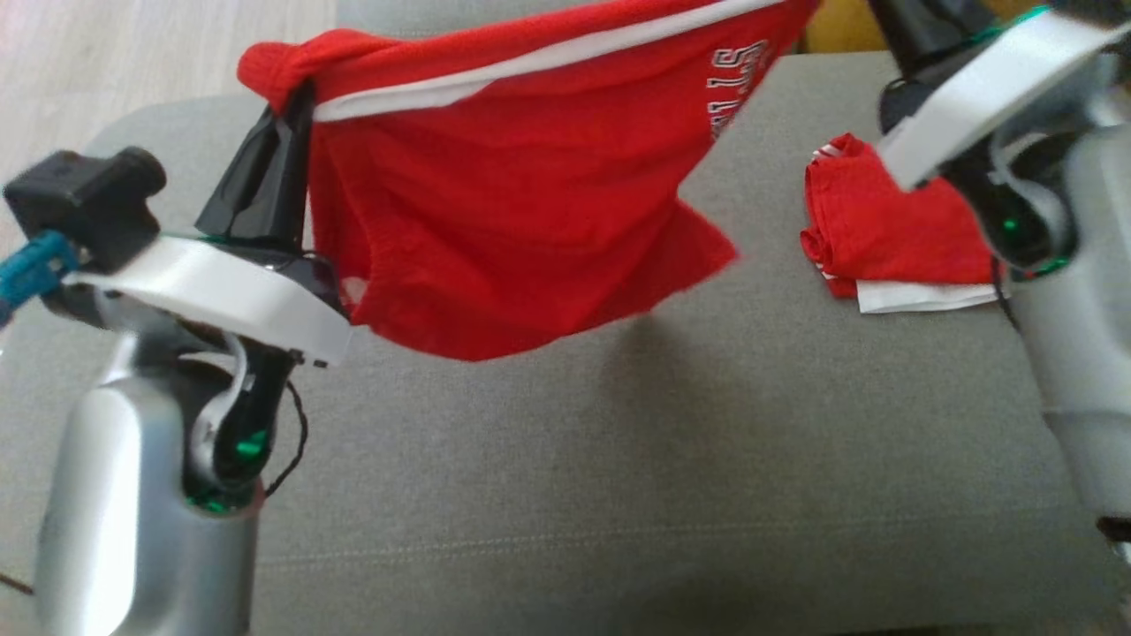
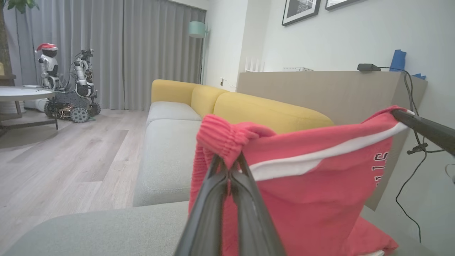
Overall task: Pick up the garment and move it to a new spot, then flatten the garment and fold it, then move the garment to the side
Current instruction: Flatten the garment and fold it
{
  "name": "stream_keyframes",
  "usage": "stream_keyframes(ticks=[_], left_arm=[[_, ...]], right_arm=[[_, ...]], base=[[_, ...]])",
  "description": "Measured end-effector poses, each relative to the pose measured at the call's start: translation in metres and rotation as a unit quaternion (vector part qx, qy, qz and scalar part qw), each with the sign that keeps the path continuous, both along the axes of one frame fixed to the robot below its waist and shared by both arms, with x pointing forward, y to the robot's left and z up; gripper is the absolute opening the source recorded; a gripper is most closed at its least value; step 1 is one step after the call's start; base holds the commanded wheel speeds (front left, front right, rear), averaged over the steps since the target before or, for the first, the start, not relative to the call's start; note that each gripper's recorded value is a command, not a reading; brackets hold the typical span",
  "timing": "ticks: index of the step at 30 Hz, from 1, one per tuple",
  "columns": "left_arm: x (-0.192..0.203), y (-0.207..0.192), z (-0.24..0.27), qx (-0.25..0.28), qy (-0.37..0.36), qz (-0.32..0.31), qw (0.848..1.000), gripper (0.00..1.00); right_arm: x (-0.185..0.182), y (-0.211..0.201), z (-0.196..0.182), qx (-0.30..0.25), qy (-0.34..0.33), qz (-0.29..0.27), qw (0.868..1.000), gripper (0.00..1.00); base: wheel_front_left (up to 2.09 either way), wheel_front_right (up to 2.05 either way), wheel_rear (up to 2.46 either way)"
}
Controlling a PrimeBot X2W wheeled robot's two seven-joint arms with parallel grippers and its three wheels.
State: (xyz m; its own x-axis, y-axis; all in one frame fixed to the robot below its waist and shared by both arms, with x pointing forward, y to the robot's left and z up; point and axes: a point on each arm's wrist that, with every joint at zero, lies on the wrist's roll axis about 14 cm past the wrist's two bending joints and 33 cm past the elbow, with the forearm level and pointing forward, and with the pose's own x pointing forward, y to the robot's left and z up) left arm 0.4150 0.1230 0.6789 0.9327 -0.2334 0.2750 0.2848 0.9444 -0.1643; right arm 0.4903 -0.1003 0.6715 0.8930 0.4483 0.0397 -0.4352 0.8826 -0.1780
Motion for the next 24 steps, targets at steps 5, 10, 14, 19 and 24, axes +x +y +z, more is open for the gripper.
stream_keyframes(ticks=[5, 10, 14, 19, 24], left_arm=[[0.017, 0.000, -0.005, 0.034, 0.034, -0.011, 0.999, 0.00], [0.071, -0.003, 0.001, 0.039, 0.056, -0.025, 0.997, 0.00], [0.132, 0.004, 0.018, 0.050, 0.036, -0.008, 0.998, 0.00], [0.200, 0.020, 0.038, 0.045, -0.015, 0.033, 0.998, 0.00], [0.241, 0.033, 0.004, 0.042, -0.011, 0.049, 0.998, 0.00]], right_arm=[[0.009, -0.007, -0.003, -0.010, 0.030, -0.015, 0.999, 0.00], [0.044, 0.013, 0.003, 0.017, 0.054, -0.003, 0.998, 0.00], [0.095, 0.022, 0.035, 0.028, 0.017, -0.010, 0.999, 0.00], [0.154, 0.029, 0.056, 0.055, -0.057, -0.023, 0.997, 0.00], [0.195, 0.039, 0.013, 0.129, -0.041, -0.027, 0.990, 0.00]], base=[[0.00, 0.00, 0.00], [0.00, 0.00, 0.00], [0.00, 0.00, 0.00], [0.00, 0.00, 0.00], [0.00, 0.00, 0.00]])
